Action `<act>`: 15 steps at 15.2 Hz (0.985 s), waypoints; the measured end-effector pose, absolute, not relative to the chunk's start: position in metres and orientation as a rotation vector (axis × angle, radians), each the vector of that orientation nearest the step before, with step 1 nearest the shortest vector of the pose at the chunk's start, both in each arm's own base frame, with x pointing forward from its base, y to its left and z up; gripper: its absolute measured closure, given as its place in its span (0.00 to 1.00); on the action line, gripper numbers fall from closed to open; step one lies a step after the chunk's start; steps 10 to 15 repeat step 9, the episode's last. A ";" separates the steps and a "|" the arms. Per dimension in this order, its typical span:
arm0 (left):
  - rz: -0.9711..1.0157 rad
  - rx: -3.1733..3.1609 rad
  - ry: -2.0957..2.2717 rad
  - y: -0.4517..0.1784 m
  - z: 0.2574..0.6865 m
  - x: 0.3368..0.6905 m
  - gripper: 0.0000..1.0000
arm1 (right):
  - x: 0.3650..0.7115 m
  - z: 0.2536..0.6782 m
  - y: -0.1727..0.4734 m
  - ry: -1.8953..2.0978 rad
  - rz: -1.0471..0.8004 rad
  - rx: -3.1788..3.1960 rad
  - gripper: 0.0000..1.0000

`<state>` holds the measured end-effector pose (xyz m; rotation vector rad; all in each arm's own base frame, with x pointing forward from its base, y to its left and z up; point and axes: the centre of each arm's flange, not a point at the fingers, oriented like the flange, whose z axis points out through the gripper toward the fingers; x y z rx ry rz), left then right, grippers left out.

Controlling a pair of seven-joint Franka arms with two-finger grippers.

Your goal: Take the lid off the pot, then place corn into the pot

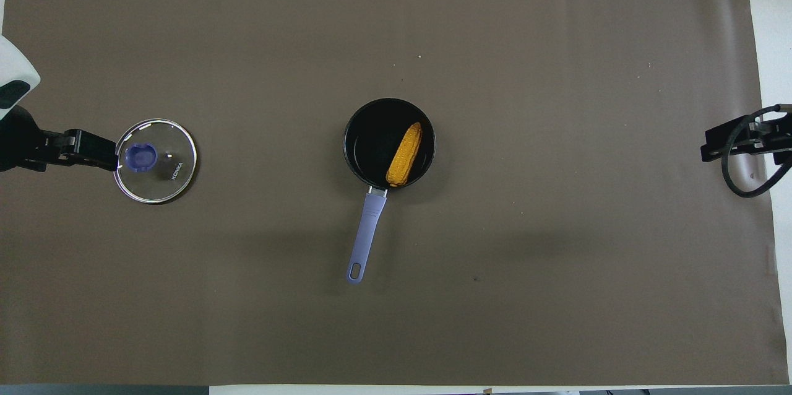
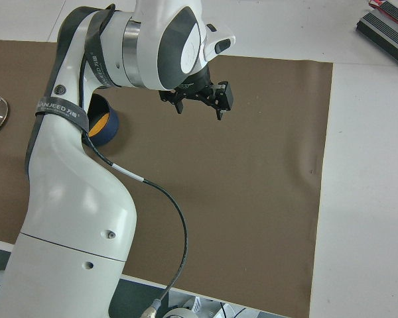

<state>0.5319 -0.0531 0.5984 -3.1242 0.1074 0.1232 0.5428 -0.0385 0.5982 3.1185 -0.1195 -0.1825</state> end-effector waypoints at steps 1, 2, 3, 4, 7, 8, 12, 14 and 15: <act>0.123 -3.125 0.108 -0.053 0.598 0.532 0.00 | 0.543 0.598 -0.039 -0.120 -0.183 3.119 0.00; 0.118 -3.125 0.107 -0.053 0.599 0.533 0.00 | 0.543 0.598 -0.039 -0.120 -0.183 3.119 0.00; 0.113 -3.126 0.107 -0.053 0.600 0.533 0.00 | 0.543 0.598 -0.038 -0.120 -0.183 3.119 0.00; 0.109 -3.126 0.106 -0.053 0.601 0.533 0.00 | 0.543 0.598 -0.038 -0.120 -0.183 3.119 0.00; 0.106 -3.127 0.105 -0.052 0.602 0.533 0.00 | 0.543 0.598 -0.038 -0.120 -0.183 3.118 0.00; 0.106 -3.127 0.105 -0.052 0.602 0.533 0.00 | 0.543 0.598 -0.038 -0.120 -0.183 3.118 0.00; 0.106 -3.127 0.105 -0.052 0.602 0.533 0.00 | 0.543 0.598 -0.038 -0.120 -0.183 3.119 0.00; 0.106 -3.127 0.105 -0.052 0.602 0.533 0.00 | 0.543 0.598 -0.038 -0.120 -0.183 3.119 0.00; 0.106 -3.127 0.105 -0.052 0.602 0.533 0.00 | 0.543 0.598 -0.038 -0.120 -0.183 3.119 0.00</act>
